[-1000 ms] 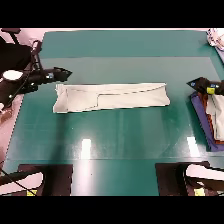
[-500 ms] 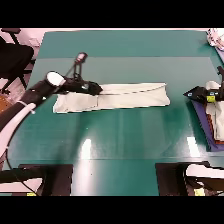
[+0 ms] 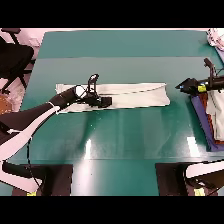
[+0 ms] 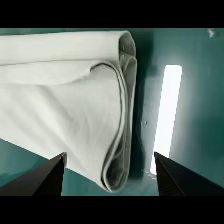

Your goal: Fold the shirts.

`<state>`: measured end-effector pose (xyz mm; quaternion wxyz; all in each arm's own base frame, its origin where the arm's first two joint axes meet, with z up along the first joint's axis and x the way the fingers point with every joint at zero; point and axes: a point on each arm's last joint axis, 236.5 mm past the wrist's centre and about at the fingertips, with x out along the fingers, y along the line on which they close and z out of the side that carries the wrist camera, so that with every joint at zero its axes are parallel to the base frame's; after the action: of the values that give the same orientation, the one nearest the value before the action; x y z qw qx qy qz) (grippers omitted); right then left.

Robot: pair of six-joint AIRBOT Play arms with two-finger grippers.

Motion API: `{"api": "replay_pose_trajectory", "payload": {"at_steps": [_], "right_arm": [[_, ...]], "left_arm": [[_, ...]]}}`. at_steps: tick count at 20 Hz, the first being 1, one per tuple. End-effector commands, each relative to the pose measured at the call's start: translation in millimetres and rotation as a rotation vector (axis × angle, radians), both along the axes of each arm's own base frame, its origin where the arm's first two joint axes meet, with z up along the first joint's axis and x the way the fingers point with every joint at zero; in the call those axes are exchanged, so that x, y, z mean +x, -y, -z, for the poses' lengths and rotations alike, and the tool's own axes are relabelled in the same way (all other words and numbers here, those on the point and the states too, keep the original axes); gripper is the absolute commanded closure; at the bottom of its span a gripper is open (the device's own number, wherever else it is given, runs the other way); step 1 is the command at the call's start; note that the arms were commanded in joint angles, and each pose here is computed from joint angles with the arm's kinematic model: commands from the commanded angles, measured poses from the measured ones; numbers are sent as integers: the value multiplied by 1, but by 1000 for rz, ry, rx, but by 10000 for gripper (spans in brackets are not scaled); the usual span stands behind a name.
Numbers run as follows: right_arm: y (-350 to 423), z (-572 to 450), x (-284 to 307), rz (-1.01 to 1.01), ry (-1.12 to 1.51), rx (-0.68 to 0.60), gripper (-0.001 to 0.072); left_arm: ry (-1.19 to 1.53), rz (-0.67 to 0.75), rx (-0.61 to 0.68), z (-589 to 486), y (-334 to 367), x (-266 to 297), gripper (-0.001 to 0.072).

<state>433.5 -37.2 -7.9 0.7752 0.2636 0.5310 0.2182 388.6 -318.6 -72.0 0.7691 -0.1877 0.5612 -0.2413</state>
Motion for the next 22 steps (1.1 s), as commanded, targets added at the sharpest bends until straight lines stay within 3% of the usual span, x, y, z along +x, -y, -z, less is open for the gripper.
{"api": "replay_pose_trajectory", "payload": {"at_steps": [1,9,18,19,20,21,22], "right_arm": [[-3,-1,15,-2,11,-10,72],[-9,54,-4,-56,-147,14,72],[-74,84,10,-154,-159,13,77],[-82,84,9,-170,-157,14,107],[-88,83,9,-183,-158,15,206],[-95,81,8,-193,-157,29,380],[-100,78,8,-199,-156,41,628]], "left_arm": [[-38,-38,19,13,-3,-1,687],[-45,-28,26,14,-3,-4,687],[-68,-15,27,15,-3,-10,685],[-70,-17,22,14,-2,-10,686],[-73,-20,17,14,-1,-10,686],[-76,-23,13,13,-1,-10,685],[-78,-24,9,13,0,-10,685]]}}
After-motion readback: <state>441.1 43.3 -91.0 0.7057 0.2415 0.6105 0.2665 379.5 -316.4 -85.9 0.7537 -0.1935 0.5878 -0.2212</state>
